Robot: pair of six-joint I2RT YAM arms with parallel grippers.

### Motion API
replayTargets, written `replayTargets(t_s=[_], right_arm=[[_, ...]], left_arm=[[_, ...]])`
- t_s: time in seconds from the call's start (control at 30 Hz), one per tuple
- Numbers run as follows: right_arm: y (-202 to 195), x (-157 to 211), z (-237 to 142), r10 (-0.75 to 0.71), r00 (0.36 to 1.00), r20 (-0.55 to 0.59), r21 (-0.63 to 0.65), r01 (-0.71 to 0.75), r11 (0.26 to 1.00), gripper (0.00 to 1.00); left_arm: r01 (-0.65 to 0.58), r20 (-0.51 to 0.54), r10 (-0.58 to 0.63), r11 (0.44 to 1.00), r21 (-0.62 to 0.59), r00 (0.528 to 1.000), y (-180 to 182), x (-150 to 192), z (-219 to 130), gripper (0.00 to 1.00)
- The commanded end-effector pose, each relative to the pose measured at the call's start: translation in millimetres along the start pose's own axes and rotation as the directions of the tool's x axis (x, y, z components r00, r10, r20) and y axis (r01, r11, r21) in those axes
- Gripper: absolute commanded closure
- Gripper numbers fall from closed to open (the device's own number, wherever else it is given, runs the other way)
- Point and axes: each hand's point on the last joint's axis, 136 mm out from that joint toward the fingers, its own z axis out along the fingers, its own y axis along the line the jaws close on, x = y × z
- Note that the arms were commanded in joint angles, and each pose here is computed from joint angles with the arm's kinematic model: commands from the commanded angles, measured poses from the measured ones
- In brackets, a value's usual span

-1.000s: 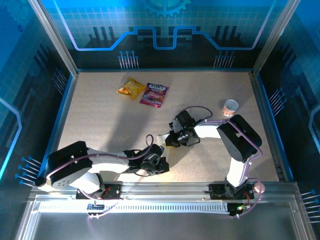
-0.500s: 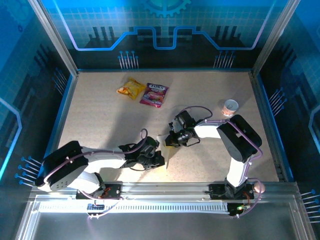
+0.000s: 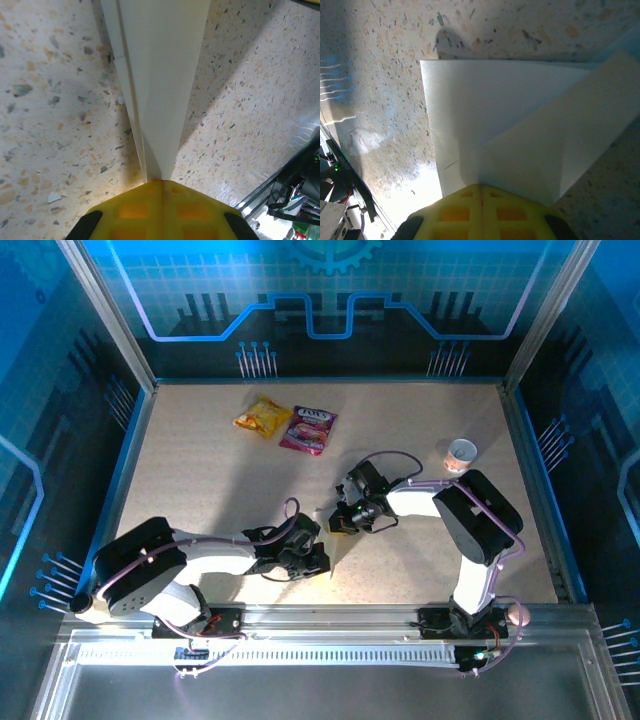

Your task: Fold a paper plane with a square sheet of paper (fold left side to right side)

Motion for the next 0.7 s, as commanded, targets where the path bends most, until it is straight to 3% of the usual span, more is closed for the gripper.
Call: replayTargets(t_s=[0.0, 0.4, 0.67], right_arm=[[-48, 29, 15, 0.089, 0.994, -0.062, 0.194, -0.076, 0.978, 1.00], [9, 3, -22, -0.011, 0.999, 0.052, 0.041, 0.009, 0.999, 1.00], [15, 28, -25, -0.010, 0.999, 0.031, 0.005, 0.009, 1.000, 1.00]], left_arm=[[-0.028, -0.009, 0.028, 0.999, -0.016, 1.000, -2, -1, 2, 1.00], [0.012, -0.042, -0.023, 0.971, -0.240, 0.999, 46, 13, 7, 1.00], [0.016, -0.039, -0.028, 0.958, -0.286, 0.999, 55, 15, 5, 1.00]])
